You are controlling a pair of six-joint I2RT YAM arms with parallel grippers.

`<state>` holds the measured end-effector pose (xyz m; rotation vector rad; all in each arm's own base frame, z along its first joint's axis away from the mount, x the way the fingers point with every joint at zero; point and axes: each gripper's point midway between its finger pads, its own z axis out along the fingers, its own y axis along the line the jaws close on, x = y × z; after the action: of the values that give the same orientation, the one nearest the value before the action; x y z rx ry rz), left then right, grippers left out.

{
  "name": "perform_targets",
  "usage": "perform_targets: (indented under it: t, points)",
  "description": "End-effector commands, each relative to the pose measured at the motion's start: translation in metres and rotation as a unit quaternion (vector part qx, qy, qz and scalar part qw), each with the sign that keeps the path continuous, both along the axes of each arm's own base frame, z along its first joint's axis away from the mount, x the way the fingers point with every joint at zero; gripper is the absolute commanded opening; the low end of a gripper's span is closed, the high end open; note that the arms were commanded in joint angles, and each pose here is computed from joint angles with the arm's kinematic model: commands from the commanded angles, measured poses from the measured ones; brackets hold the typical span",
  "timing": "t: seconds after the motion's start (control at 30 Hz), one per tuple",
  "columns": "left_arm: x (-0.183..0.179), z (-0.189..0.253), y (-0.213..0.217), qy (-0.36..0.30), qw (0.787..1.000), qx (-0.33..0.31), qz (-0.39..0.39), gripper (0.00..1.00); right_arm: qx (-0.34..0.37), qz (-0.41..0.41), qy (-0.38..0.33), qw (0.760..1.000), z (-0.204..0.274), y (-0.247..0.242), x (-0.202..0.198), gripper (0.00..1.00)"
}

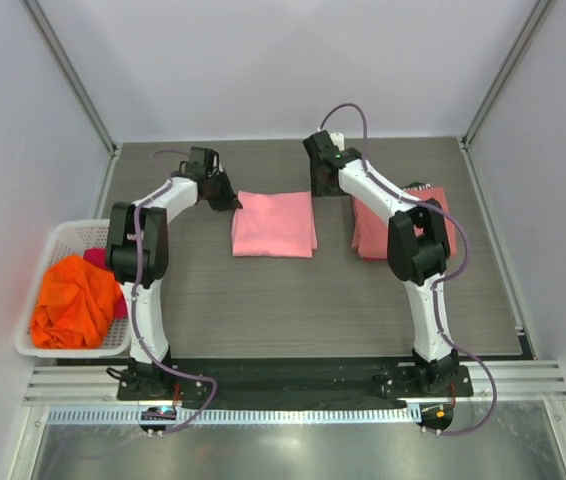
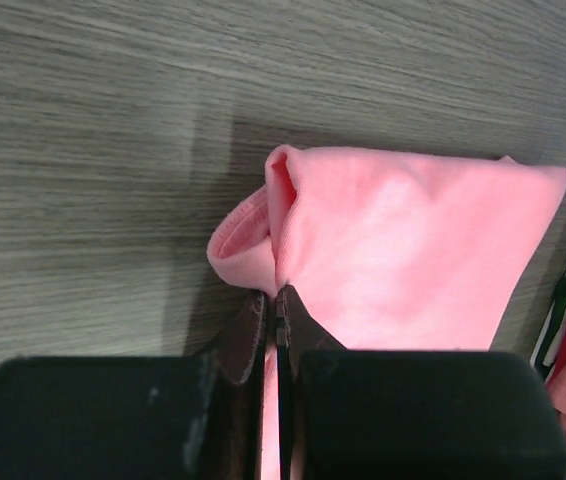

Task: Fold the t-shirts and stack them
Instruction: Neatly place the folded tshirt to the corner

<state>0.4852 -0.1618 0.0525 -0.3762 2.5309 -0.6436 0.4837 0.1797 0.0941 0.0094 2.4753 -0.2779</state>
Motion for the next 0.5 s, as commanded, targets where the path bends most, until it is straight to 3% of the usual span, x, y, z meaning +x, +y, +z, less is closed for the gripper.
perform_targets:
  t: [0.0,0.07,0.2,0.47]
  points:
    - [0.008,-0.003,0.001,-0.002,1.000,0.005,-0.002,0.00,0.141,0.061,-0.026,0.988,0.014,0.042,0.018,0.62]
    - [0.008,-0.006,0.001,0.001,1.000,0.004,-0.002,0.00,0.185,0.067,-0.016,0.980,0.003,0.044,0.014,0.69]
    - [0.008,-0.007,0.001,0.002,1.000,0.004,-0.003,0.00,0.304,0.104,-0.020,0.947,-0.002,0.069,0.017,0.73]
    - [0.007,-0.004,0.002,0.001,1.000,0.006,-0.004,0.00,0.368,0.096,-0.002,0.925,-0.036,0.073,0.023,0.67]
